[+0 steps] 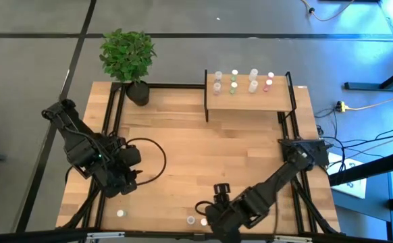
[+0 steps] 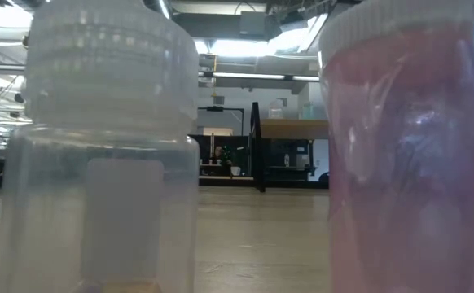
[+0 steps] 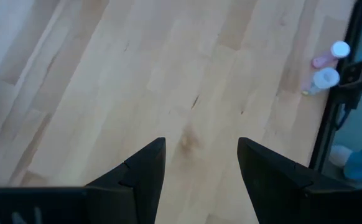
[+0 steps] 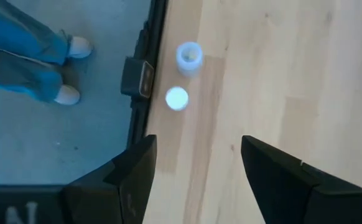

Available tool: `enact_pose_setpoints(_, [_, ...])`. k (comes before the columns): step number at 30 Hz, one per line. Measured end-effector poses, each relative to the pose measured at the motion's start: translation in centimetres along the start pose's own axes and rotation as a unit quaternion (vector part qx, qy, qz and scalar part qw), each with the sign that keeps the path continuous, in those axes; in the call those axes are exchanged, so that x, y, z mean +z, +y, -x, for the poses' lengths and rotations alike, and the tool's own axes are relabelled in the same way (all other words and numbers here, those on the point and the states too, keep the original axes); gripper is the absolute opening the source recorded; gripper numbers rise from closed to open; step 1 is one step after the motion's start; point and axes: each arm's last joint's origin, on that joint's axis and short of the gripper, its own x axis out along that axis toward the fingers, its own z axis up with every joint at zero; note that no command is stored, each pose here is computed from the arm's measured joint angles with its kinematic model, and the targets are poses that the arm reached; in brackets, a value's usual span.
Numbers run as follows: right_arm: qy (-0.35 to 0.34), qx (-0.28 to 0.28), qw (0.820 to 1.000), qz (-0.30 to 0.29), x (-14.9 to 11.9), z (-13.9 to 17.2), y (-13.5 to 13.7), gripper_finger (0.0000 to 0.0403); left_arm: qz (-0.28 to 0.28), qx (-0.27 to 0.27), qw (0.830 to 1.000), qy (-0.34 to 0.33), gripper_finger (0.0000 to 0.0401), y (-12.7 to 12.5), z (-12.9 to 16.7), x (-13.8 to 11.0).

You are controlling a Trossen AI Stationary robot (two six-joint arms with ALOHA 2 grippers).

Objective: Pick and place medicine bottles onto shelf by color
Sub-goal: Put the pink pill bottle aligned with the other pink pill bottles on the shelf

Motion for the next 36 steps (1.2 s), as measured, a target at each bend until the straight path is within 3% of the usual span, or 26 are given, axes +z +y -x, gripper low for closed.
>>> enact_pose_setpoints(4, [0.004,0.016,1.0,0.011,0.8,-2.6,0.1,0.0236,-0.028,-0.021,0.999,-0.012,0.0194,-0.5,0.2,-0.1])
enact_pose_setpoints(13, [0.01,0.028,0.999,0.031,1.4,-6.6,0.5,0.0236,-0.032,-0.026,0.999,-0.013,0.0194,-0.7,0.3,-0.3])
enact_pose_setpoints(24, [-0.008,0.036,0.998,0.048,1.9,-7.7,0.7,0.0236,-0.034,-0.027,0.999,-0.013,0.0194,-0.7,0.3,-0.3])
enact_pose_setpoints(36, [0.021,0.051,0.998,-0.006,1.6,-9.8,1.0,0.0236,-0.159,-0.112,0.978,-0.076,0.0194,-2.7,0.7,0.6])
